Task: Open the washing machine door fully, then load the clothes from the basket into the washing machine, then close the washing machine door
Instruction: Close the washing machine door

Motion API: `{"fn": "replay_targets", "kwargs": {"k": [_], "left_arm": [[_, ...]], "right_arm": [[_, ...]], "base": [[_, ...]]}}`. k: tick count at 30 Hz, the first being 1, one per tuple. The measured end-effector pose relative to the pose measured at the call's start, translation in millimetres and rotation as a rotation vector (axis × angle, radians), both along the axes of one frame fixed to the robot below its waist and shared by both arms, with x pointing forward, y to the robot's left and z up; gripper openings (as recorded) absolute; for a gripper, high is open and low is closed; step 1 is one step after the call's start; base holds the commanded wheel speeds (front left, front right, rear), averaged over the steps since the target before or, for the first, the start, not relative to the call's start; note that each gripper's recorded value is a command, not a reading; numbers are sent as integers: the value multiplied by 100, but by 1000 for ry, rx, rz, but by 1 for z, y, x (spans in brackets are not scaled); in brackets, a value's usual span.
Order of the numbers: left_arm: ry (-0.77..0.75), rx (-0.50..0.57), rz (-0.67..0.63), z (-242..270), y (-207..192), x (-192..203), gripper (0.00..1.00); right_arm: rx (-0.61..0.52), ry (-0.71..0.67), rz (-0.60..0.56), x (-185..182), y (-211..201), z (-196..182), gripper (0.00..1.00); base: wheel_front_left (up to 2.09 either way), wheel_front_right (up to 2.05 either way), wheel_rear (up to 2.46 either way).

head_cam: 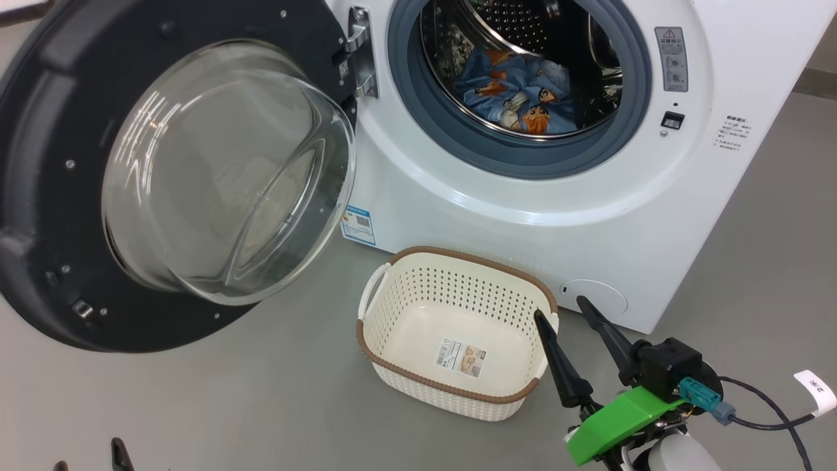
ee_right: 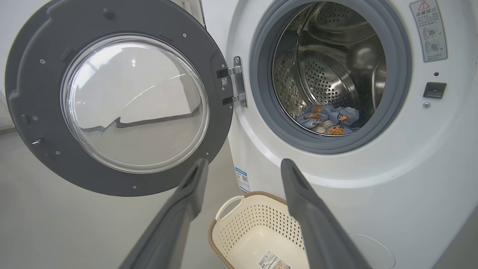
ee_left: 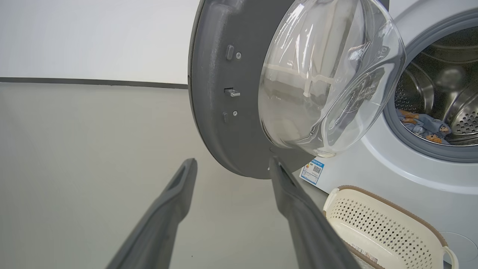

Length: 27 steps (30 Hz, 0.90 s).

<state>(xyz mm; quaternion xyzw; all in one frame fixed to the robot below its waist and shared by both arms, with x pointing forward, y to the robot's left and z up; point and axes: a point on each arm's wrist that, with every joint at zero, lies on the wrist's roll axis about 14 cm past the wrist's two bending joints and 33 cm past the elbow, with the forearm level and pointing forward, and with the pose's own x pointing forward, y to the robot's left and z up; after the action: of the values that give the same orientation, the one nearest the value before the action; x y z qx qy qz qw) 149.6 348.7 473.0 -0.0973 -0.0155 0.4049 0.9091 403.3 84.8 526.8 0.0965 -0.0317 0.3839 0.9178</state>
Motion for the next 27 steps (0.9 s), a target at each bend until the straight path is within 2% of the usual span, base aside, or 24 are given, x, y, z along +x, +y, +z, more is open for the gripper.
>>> {"fn": "replay_targets", "kwargs": {"k": [6, 7, 8, 9, 21, 27], "left_arm": [[0, -4, 2, -1, 0, 0, 100], [0, -4, 2, -1, 0, 0, 96], [0, -5, 2, -1, 0, 0, 42], [-1, -6, 1, -1, 0, 0, 0], [-61, -21, 4, 8, 8, -2, 0], [-115, -10, 48, 20, 27, -10, 0]], "right_arm": [[-5, 7, 0, 0, 0, -3, 100], [-5, 7, 0, 1, 0, -3, 100], [-5, 7, -1, 1, 0, -3, 100], [-5, 8, -1, 1, 0, -3, 100], [-3, 15, -11, 4, -3, -6, 100], [-1, 17, -25, 7, -7, -6, 100]], "base": [[0, 0, 0], [0, 0, 0], [0, 0, 0], [0, 0, 0], [0, 0, 0], [0, 0, 0]]}}
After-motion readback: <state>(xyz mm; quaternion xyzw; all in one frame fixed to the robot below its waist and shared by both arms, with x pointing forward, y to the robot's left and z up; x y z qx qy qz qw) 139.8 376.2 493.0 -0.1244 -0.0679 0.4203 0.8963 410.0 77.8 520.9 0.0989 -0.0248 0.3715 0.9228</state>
